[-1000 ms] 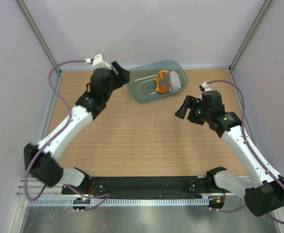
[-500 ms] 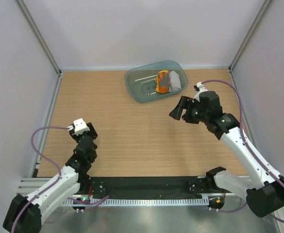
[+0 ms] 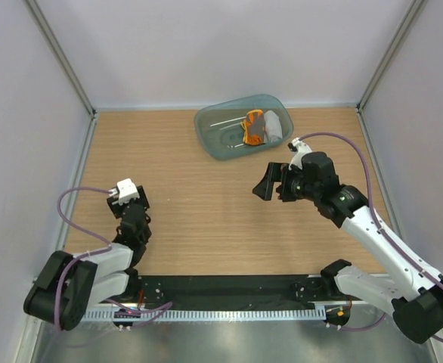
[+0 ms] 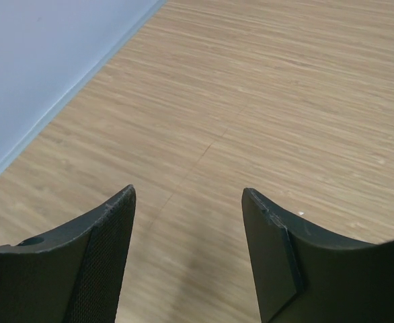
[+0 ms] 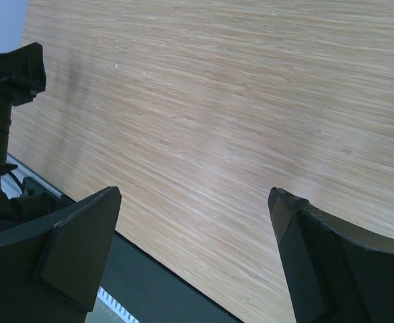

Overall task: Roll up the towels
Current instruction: Place the rolled towel into the container

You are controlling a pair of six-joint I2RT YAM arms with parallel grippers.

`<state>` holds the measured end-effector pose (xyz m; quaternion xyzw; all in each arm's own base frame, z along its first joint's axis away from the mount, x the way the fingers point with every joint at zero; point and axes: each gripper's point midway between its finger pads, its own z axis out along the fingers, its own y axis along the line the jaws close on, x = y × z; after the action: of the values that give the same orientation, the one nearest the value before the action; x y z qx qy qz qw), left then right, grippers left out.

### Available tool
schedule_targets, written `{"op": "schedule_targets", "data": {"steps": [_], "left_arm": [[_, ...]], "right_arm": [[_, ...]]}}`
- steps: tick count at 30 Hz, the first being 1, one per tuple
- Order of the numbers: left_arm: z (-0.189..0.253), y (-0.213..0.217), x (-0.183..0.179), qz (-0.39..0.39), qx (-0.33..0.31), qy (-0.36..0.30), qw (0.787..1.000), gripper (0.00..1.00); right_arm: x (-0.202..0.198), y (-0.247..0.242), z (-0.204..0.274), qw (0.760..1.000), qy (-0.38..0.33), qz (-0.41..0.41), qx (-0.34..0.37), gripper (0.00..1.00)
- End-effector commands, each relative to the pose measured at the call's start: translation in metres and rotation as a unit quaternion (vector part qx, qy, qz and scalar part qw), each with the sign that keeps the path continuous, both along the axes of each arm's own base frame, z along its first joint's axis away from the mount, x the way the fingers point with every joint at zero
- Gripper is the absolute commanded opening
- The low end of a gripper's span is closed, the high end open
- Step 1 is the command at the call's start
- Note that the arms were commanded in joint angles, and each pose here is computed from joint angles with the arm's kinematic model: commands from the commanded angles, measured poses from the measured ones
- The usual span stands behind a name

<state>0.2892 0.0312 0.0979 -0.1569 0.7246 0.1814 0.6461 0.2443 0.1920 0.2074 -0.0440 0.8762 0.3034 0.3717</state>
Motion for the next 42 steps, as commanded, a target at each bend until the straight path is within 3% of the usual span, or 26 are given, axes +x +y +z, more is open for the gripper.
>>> {"op": "schedule_targets", "data": {"steps": [1, 10, 13, 17, 18, 22, 28, 32, 39, 42], "left_arm": [[0.034, -0.017, 0.036, -0.078, -0.023, -0.072, 0.994, 0.66], [0.008, -0.005, 0.074, -0.103, -0.035, -0.061, 0.992, 0.66], [-0.002, -0.007, 0.090, -0.125, -0.062, -0.001, 0.990, 0.64], [-0.007, -0.011, 0.092, -0.144, -0.060, 0.010, 0.988, 0.75], [-0.007, -0.012, 0.092, -0.145, -0.060, 0.008, 0.988, 0.96], [-0.006, -0.012, 0.092, -0.145, -0.060, 0.006, 0.988, 1.00], [-0.005, -0.012, 0.092, -0.146, -0.059, 0.005, 0.988, 1.00], [-0.006, -0.012, 0.092, -0.146, -0.059, 0.006, 0.988, 1.00], [-0.006, -0.012, 0.092, -0.147, -0.059, 0.006, 0.987, 1.00], [-0.006, -0.012, 0.093, -0.147, -0.059, 0.006, 0.987, 1.00]], "right_arm": [[0.005, 0.000, 0.023, 0.998, -0.069, 0.007, 0.002, 1.00], [0.012, -0.002, 0.003, 0.995, -0.076, 0.041, -0.053, 1.00], [0.018, 0.001, -0.010, 0.995, -0.057, 0.041, -0.065, 1.00], [0.031, 0.000, -0.018, 0.995, -0.044, 0.029, -0.084, 1.00], [0.033, 0.000, -0.019, 0.994, -0.049, 0.034, -0.091, 1.00], [0.042, -0.002, -0.021, 0.991, -0.060, 0.033, -0.111, 1.00], [0.070, -0.038, -0.014, 0.978, -0.117, -0.059, -0.163, 1.00], [0.098, -0.072, -0.007, 0.967, -0.152, -0.131, -0.154, 1.00], [0.119, -0.159, -0.057, 0.941, -0.099, -0.266, -0.185, 1.00], [0.127, -0.171, -0.065, 0.938, -0.122, -0.277, -0.168, 1.00]]}}
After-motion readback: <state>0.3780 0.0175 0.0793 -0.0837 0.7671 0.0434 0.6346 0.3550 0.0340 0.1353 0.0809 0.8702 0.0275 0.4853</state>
